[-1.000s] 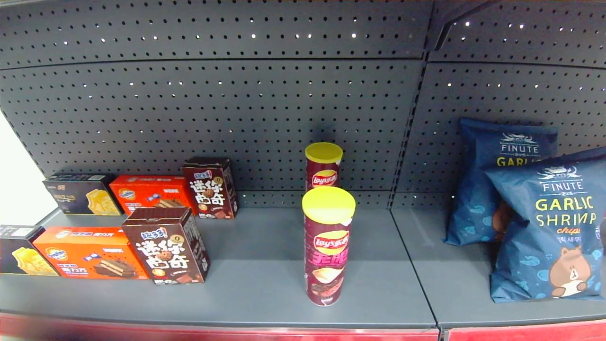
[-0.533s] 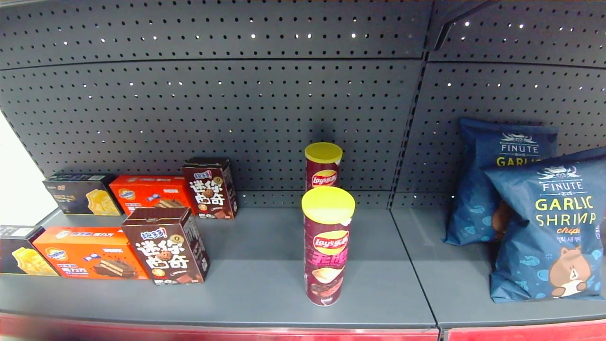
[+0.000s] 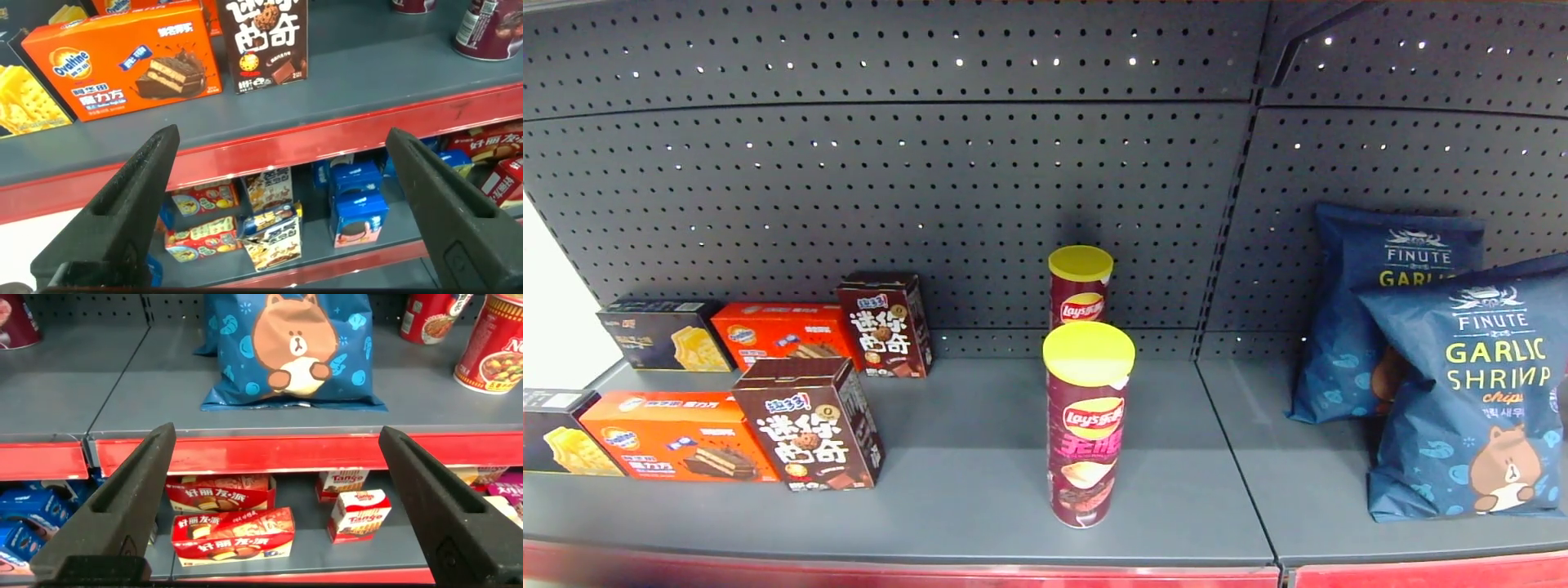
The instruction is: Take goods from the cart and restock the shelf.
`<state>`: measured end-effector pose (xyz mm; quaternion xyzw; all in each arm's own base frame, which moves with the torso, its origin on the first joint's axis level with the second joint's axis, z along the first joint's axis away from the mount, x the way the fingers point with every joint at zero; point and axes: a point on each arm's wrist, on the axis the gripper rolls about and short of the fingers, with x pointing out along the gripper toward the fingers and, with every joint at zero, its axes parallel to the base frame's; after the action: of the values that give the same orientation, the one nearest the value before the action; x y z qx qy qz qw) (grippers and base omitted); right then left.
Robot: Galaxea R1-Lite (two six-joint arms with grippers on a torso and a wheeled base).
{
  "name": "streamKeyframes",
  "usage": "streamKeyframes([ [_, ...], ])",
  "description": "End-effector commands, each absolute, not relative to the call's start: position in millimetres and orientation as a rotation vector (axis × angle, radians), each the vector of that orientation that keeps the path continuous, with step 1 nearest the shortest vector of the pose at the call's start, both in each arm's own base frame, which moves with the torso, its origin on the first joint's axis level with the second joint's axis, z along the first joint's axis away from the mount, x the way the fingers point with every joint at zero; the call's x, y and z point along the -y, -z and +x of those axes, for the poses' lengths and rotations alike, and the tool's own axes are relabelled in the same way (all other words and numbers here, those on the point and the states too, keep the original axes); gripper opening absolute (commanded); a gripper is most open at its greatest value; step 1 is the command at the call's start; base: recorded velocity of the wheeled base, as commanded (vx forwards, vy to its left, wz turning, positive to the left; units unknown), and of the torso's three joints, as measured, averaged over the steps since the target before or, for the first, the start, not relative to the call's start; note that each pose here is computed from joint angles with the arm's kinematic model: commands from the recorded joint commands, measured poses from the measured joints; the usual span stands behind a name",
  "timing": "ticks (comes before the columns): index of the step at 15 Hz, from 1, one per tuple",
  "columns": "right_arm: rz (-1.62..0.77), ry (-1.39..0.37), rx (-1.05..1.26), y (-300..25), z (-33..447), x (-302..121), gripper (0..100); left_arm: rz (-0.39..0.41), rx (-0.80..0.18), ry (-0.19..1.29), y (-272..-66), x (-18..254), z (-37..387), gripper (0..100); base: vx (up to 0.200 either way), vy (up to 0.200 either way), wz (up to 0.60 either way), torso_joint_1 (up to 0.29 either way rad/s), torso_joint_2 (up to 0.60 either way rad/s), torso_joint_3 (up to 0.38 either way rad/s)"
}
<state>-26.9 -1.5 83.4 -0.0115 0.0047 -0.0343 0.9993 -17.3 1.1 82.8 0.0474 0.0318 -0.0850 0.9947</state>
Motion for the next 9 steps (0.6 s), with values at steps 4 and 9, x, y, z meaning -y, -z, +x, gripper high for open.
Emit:
streamKeyframes([
  [4,-0.017,0.067,-0.011,-83.3,-26.8,1.5,100,0.097,-0.065,0.175,-83.1,-0.9,-17.2,100,0.0,0.0,0.0,0.0,0.0,0.0],
  [9,-0.02,0.064,-0.011,-83.3,-26.8,1.4,100,0.1,-0.065,0.175,-83.1,-0.9,-17.2,100,0.0,0.0,0.0,0.0,0.0,0.0],
])
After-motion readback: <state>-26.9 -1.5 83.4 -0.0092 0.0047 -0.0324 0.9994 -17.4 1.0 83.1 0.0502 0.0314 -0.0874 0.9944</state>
